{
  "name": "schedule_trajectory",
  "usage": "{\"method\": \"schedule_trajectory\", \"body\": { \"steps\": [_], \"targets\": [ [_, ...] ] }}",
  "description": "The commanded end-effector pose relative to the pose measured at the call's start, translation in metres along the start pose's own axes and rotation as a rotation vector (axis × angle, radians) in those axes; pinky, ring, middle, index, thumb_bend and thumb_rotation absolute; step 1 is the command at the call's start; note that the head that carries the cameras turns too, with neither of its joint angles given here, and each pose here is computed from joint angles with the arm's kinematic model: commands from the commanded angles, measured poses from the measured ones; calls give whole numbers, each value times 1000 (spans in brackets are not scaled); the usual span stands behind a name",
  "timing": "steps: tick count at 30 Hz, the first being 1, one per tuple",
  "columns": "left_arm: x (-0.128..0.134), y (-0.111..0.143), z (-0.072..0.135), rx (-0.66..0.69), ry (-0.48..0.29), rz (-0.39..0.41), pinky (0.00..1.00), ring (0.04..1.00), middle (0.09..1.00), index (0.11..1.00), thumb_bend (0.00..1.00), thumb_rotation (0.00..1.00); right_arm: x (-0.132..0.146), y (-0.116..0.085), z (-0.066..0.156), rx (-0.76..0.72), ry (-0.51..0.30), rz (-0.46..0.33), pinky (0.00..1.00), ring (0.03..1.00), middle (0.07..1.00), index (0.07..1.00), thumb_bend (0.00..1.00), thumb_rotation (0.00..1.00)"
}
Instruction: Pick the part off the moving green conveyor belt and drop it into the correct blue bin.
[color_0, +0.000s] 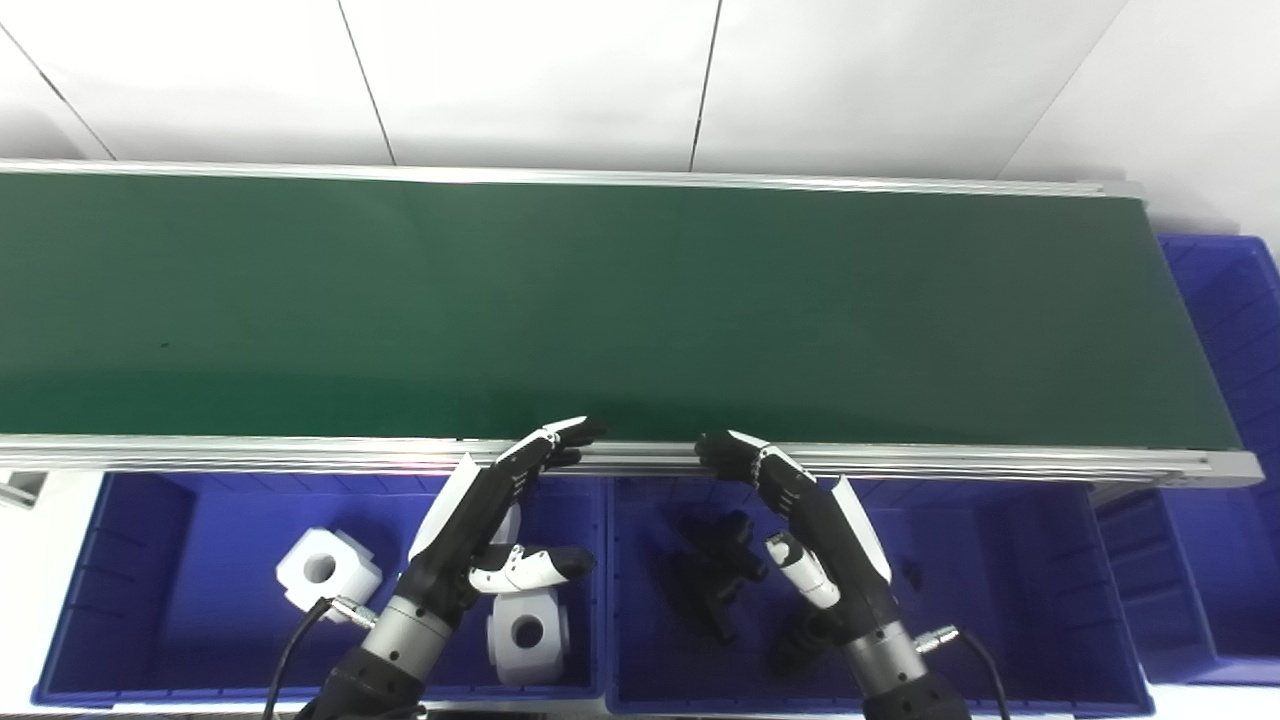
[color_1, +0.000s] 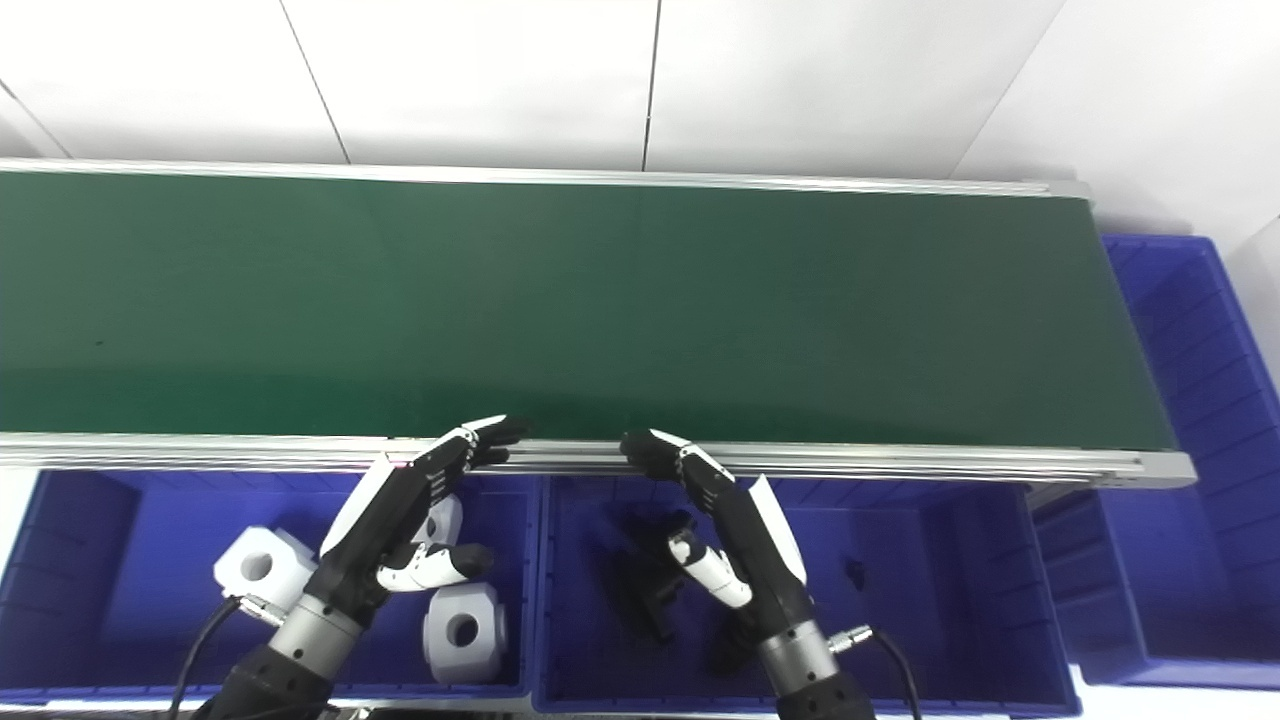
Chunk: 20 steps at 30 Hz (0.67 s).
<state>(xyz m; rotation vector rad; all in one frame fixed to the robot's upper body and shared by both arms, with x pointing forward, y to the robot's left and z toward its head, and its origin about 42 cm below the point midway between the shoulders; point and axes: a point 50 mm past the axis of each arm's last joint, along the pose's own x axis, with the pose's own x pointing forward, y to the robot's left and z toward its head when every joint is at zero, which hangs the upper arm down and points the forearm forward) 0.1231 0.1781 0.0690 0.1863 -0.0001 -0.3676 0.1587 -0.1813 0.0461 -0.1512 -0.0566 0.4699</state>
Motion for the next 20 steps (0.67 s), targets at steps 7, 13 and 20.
{"method": "schedule_trajectory", "body": {
  "steps": [7,13,20],
  "targets": [
    [-1,-3,3,-14,-25,4,847,881,870,815,904,763,-2,2,7,0,-48,-11,778,791,792,790,771,953],
    [-4,-4,1,-20,-28,-7,847,886,876,821,899,768,-3,2,4,0,-46,-4,788,796,797,792,791,964],
    [-3,-5,0,11,-65,-14,818,869,865,818,915,827,-7,2,3,2,-57,9,804,812,815,804,801,971]
  ]
}}
